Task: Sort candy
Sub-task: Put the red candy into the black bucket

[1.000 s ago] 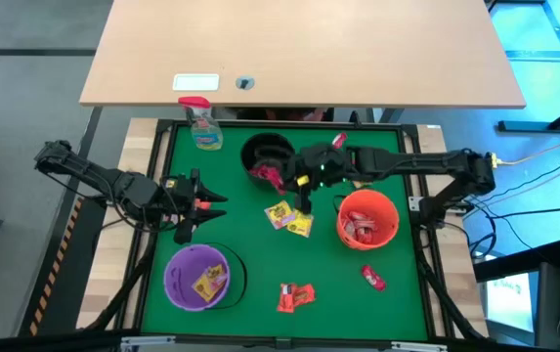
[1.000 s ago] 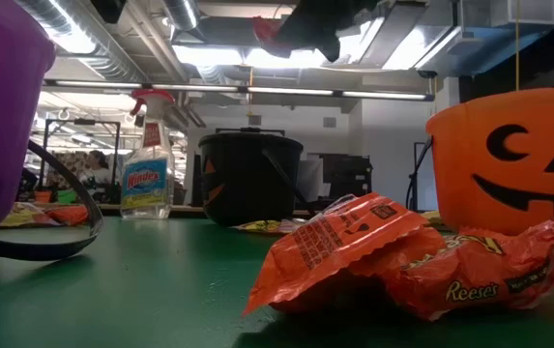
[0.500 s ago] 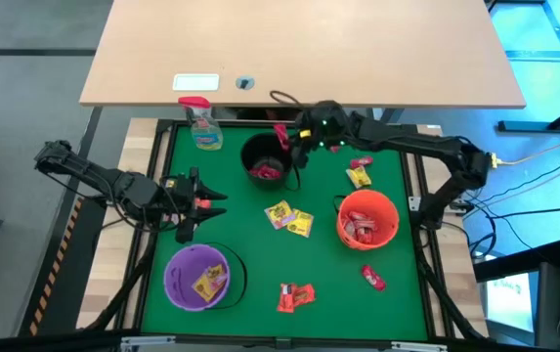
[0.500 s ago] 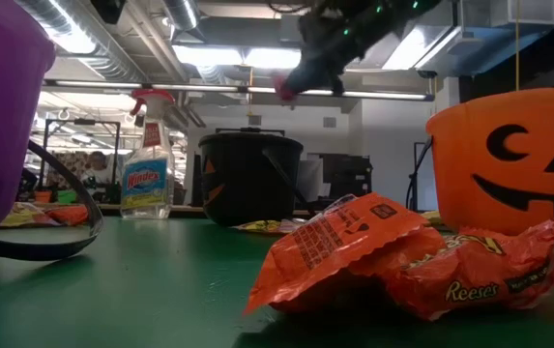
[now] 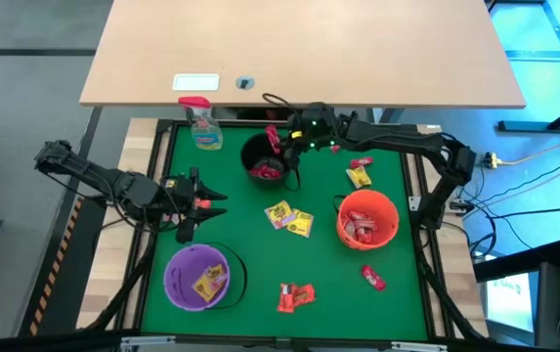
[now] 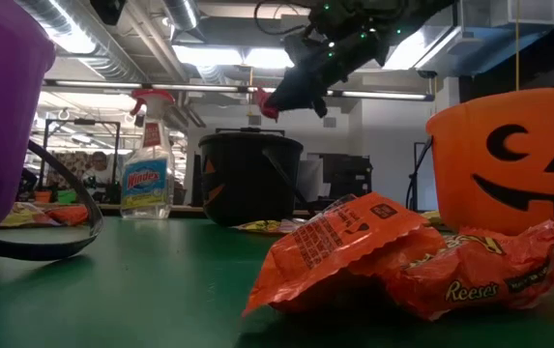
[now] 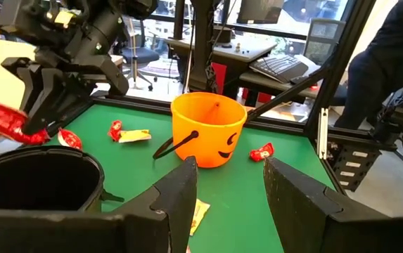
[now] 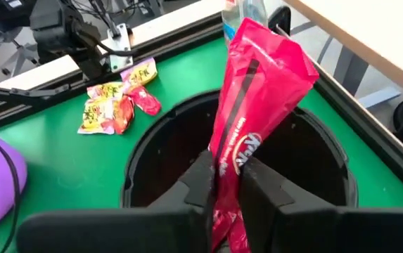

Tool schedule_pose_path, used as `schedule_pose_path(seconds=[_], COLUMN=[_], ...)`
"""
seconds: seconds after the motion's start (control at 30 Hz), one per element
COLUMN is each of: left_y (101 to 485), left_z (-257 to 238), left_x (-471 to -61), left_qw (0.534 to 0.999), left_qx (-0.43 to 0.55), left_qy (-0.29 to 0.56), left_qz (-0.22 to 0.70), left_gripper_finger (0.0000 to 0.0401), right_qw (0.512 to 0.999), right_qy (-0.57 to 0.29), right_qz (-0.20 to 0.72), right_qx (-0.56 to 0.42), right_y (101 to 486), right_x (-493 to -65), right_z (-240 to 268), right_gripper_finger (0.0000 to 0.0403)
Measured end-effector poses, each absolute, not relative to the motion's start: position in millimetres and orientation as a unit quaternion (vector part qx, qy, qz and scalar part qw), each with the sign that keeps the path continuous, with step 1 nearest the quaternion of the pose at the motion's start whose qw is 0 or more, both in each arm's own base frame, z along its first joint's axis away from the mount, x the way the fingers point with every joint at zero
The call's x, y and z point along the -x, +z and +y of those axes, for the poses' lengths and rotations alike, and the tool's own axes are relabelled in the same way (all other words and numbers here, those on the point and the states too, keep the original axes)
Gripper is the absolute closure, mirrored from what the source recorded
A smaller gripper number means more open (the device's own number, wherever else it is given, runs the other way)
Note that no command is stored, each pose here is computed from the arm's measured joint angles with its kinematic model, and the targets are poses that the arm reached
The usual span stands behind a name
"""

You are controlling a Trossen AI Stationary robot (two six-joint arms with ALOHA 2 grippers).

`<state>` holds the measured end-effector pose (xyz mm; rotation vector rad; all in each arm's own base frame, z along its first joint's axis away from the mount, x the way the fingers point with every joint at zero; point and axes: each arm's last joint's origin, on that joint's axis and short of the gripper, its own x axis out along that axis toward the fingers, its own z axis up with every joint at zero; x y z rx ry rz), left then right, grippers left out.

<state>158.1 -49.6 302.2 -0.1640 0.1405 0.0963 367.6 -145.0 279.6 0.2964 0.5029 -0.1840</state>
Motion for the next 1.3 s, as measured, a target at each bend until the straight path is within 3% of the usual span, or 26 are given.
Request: schedule_pose_path(seconds=[0.23,0.37,0.7,0.93,1.3], left_y=[302,302,302,302,303], left_z=[-50,-49,-49,-49,-49], left_x=[-158,-158,-158,-158,-158], left_qw=[0.993,0.993,0.993,0.993,0.993], left_qx=[0.082,0.08,0.078,0.077,0.083], left_qy=[0.048,0.049,0.056,0.061,0.061], left_qz=[0.07,0.07,0.069,0.068,0.064], left_gripper_finger=[0.0245,0.0245,0.0245,0.0245,0.0245], right_qw=[0.954,0.958,0.943,0.941,0.917], right_qy=[-0.089,-0.093,-0.064,-0.002,0.044], right_qz=[0.241,0.224,0.263,0.291,0.376], right_qx=[-0.154,-0.153,-0.193,-0.174,-0.122], right_y=[285,297,326,359,364], right_x=[-365,-360,-328,-294,-263], right_z=[-144,-141,-117,-56,28], right_gripper_finger=[0.025,0.0223,0.0239,0.0253,0.0254])
